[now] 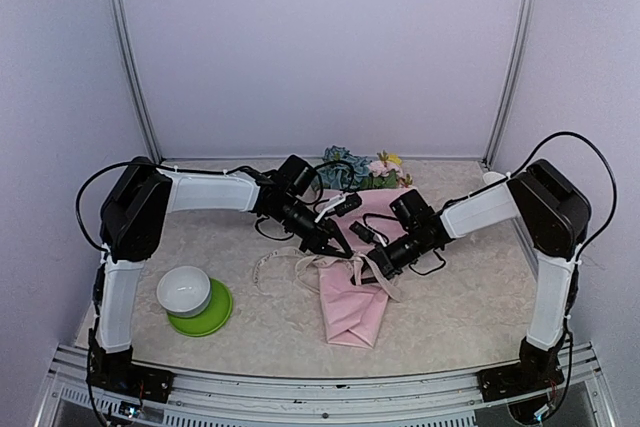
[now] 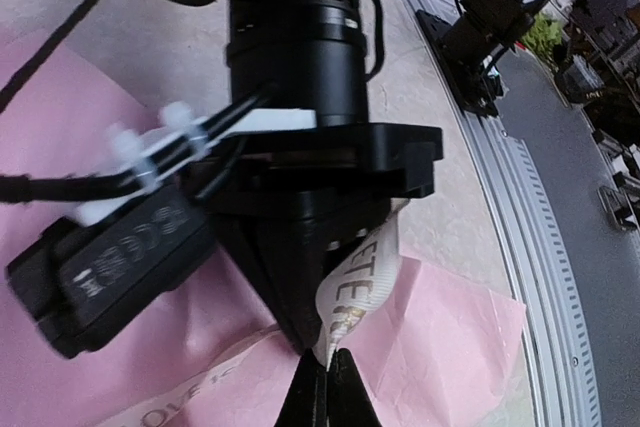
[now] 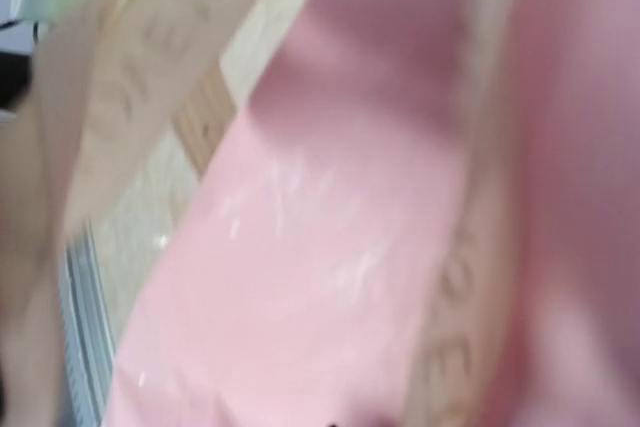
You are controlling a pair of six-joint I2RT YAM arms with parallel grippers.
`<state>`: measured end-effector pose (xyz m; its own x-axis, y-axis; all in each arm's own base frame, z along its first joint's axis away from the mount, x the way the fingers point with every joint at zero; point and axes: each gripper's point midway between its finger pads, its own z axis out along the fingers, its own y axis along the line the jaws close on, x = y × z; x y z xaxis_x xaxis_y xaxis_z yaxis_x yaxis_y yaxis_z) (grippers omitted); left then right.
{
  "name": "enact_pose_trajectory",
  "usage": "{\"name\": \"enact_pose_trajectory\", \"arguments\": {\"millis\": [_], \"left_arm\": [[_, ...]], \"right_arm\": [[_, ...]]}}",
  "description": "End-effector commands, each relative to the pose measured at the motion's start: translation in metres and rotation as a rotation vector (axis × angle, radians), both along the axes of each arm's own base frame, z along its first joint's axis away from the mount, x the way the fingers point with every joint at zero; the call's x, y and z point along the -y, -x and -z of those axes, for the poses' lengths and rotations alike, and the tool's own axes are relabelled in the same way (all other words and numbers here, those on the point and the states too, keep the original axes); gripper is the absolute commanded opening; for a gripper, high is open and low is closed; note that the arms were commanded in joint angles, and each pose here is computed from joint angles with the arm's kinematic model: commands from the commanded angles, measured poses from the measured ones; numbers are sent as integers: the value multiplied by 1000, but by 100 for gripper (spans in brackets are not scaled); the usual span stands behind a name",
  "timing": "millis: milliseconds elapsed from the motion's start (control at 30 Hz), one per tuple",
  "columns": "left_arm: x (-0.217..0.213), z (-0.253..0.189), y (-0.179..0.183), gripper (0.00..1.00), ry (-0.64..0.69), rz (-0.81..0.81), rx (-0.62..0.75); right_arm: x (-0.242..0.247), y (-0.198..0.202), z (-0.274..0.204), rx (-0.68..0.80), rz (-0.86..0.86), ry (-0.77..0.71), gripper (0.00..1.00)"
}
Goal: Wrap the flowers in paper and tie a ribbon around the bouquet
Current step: Cross the ribbon over the folded bouquet.
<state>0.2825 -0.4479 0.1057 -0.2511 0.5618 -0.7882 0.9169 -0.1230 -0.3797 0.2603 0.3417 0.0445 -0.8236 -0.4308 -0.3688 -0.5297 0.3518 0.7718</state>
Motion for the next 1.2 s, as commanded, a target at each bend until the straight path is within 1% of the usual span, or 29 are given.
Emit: {"name": "enact_pose_trajectory", "arguments": {"millis": [0,167,267,367,467,600,700,867,933,1000,1033,1133,1167], "left_arm": [[4,-30,-29,0,77,-120,40],[8,-8,-39,0,28,-184,11],[8,1,-49,0,20,-260,9],[9,12,-58,0,2,-325,5],[11,22,-63,0,-15,-361,-6],[16,33,-58,0,-33,-363,-6],[17,40,-59,0,-38,-373,-11],[15,53,-69,0,-44,-405,-35],[15,53,-71,0,-38,-408,-38],[15,53,-71,0,-33,-402,-45],[15,54,-72,0,-32,-401,-49],[13,57,-72,0,-32,-403,-65],[13,58,-71,0,-32,-403,-69]], "right_arm": [[3,10,-25,52,-35,-33,5],[12,-7,-26,103,43,53,7],[26,-24,-31,108,132,73,10],[47,-42,-26,82,241,119,13],[67,-58,-23,78,339,167,14],[84,-75,-39,137,441,211,14],[87,-85,-62,206,502,223,13],[75,-75,-93,330,549,231,13],[63,-65,-100,336,577,193,12],[47,-54,-103,326,567,129,12],[42,-51,-98,298,579,122,13],[24,-45,-83,221,622,137,17],[17,-43,-79,222,617,151,18]]}}
